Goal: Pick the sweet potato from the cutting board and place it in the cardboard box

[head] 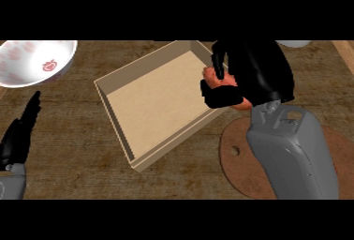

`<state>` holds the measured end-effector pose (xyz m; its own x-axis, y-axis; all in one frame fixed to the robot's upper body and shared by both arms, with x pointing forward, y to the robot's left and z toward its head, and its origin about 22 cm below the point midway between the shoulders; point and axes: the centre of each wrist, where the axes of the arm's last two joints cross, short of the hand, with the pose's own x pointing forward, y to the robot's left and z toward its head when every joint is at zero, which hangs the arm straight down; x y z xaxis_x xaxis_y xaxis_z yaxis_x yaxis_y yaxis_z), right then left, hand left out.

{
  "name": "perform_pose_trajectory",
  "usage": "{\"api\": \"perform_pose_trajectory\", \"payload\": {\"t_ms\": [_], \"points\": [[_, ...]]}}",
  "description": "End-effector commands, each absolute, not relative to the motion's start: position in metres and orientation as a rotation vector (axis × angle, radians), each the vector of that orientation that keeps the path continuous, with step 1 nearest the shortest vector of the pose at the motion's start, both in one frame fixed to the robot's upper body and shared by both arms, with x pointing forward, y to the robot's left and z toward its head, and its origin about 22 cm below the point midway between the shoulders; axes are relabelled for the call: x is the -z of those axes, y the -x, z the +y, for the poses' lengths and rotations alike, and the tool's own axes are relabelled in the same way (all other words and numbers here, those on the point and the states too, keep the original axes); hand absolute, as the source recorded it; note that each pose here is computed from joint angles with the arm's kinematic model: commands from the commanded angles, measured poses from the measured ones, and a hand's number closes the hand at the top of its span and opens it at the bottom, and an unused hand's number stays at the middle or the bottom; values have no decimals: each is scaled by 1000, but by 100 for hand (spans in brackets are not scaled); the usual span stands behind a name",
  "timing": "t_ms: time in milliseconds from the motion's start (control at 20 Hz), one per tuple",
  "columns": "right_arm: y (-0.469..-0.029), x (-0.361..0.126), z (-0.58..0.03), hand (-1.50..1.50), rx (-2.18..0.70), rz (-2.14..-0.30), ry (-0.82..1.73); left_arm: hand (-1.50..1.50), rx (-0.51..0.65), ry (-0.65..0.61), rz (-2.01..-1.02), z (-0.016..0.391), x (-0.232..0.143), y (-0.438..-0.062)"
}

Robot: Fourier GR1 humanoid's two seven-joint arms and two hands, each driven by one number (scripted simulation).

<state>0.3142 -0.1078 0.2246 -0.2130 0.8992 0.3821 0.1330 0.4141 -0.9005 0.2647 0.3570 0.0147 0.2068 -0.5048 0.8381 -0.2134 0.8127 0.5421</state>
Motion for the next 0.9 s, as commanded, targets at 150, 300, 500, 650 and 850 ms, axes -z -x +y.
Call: {"api": "perform_pose_trajectory", "payload": {"t_ms": [150, 300, 500, 650, 850], "points": [[-365, -249, -62, 150, -815, -1635, 803, 0, 231, -631, -1367, 348, -5, -275], [-382, -237, -56, 150, -760, -1610, 743, 0, 228, -623, -1384, 344, -14, -278], [-414, -225, -43, 150, -764, -1586, 730, 0, 241, -623, -1391, 352, -24, -288], [-423, -215, -27, 150, -751, -1538, 759, 0, 272, -610, -1409, 343, -14, -279], [-436, -180, -30, 150, -780, -1490, 794, 0, 272, -606, -1405, 340, -16, -275]]}}
